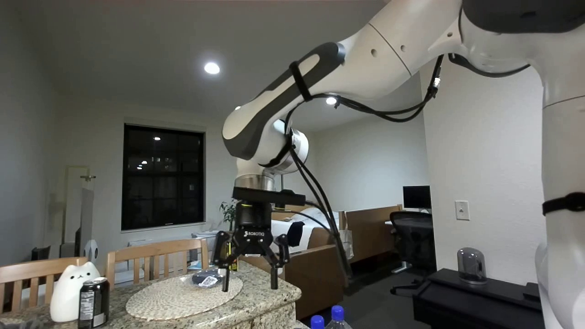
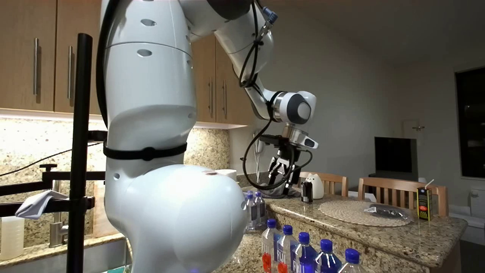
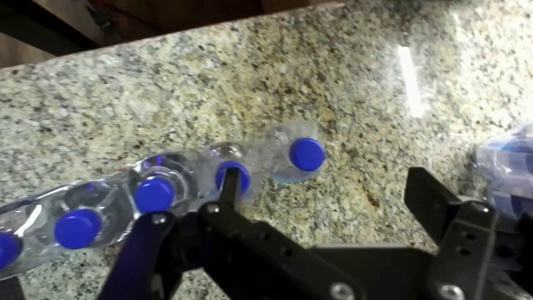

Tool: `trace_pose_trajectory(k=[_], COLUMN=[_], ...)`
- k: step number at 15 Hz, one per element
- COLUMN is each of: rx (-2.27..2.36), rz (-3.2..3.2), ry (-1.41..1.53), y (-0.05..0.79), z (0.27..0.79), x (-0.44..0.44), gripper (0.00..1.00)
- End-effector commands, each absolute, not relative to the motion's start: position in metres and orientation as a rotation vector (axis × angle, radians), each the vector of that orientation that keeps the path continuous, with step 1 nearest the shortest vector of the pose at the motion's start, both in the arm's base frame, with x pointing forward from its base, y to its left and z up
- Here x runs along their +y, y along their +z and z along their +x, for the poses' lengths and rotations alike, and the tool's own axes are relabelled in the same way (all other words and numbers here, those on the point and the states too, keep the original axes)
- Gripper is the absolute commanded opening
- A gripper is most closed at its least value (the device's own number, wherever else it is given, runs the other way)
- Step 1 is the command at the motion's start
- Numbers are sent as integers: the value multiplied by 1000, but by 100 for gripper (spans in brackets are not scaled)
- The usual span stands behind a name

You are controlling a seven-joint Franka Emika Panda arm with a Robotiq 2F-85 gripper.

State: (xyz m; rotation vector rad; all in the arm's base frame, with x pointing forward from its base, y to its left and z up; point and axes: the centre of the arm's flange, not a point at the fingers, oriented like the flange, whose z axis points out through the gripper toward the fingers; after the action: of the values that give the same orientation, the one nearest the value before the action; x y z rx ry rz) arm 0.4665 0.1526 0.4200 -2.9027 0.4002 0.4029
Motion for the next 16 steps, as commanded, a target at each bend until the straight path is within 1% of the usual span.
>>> trace_pose_trajectory(k=[1, 4, 7, 11, 15, 16], rx=[205, 69, -69, -104, -71, -95], rz=[-3030, -3172, -3318, -3346, -3306, -3317], ry=[544, 563, 457, 269, 195, 233], y=[420, 417, 415, 412, 407, 413], z=[476, 477, 482, 492, 497, 497], x=[113, 97, 96, 110, 132, 123], gripper=[100, 100, 100, 100, 100, 100])
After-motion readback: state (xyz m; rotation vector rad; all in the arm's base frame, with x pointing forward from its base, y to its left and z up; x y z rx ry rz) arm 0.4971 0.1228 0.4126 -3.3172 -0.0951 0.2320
